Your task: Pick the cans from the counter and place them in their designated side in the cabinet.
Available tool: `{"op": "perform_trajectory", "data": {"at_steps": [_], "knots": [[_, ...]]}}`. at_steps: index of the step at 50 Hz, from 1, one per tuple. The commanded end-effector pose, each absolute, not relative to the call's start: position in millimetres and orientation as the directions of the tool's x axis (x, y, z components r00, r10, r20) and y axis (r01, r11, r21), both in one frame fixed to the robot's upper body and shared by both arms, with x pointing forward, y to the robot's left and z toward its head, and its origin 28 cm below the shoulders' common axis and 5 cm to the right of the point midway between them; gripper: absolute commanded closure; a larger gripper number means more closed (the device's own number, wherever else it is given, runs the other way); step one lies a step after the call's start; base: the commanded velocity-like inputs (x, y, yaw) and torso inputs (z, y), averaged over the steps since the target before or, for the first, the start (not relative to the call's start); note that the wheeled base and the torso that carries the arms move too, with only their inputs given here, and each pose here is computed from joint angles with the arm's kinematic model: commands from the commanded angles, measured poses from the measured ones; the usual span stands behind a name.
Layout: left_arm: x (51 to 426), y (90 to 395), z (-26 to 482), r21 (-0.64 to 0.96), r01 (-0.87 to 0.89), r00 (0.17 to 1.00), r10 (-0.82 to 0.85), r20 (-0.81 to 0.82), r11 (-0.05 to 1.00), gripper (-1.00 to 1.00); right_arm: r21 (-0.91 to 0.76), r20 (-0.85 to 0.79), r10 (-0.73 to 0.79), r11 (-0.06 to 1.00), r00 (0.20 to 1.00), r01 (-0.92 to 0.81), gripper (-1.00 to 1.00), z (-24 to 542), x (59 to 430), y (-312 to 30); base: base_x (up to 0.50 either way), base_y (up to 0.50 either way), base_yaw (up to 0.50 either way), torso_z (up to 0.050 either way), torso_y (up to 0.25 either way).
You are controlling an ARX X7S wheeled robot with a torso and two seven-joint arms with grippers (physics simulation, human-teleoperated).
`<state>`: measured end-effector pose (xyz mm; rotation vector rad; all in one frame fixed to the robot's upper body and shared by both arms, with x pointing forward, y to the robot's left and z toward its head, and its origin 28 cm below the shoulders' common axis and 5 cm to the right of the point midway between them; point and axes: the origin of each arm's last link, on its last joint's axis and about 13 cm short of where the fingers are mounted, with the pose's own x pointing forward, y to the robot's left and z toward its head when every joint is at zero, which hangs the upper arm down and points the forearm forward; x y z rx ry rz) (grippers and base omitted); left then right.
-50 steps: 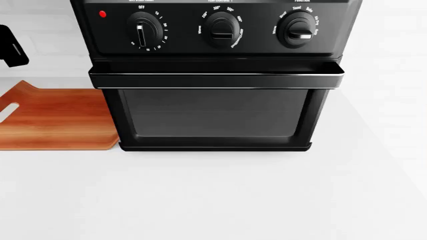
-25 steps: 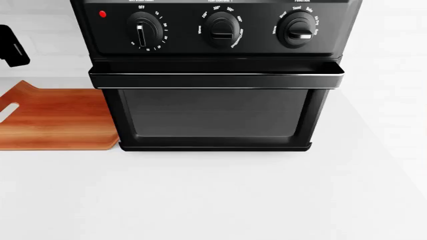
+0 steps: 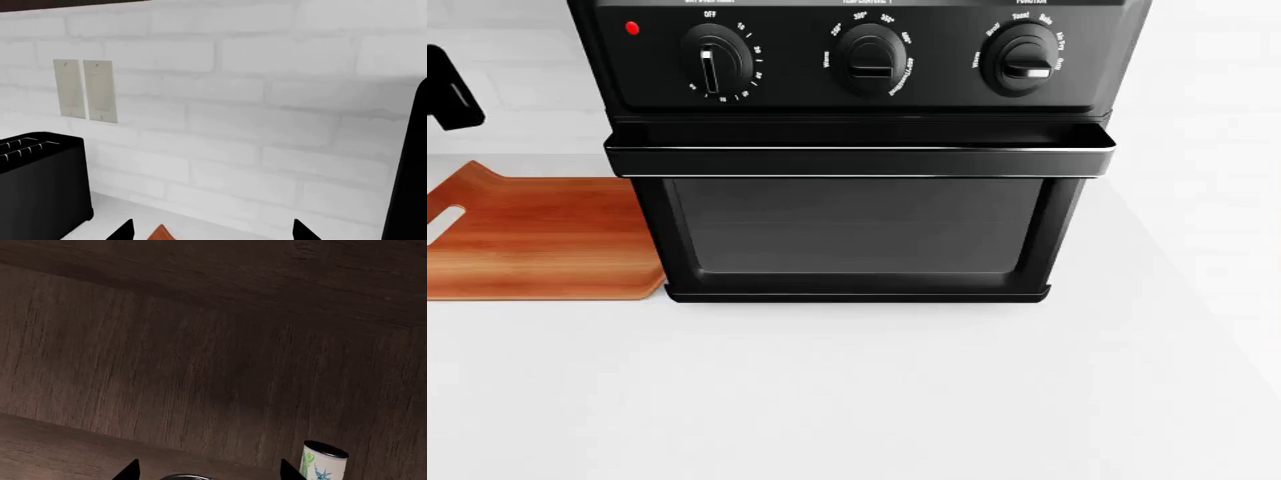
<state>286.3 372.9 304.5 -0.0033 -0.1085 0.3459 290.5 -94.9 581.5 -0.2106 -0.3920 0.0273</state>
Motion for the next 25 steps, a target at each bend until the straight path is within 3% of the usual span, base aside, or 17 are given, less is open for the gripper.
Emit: {"op": "perform_trajectory", "data": {"at_steps": [1, 25], "knots": [[284.4, 372.9, 306.5, -0.023, -0.335, 0.936, 0.336, 0.110, 0.942, -1.00, -0.224, 0.385, 0.078, 0.975, 0.920, 0.011, -1.00, 582.4, 290.7, -95.2, 0.00, 0.00, 0.00, 0.000, 0.000], [291.9, 369.5, 301.4, -0.025, -0.329, 0.937, 0.329, 0.114, 0.944, -1.00, -0.235, 0.389, 0.089, 0.972, 0.917, 0.005, -1.00, 583.0, 290.8, -95.4, -0.21, 0.00, 0.00, 0.000, 0.000]]}}
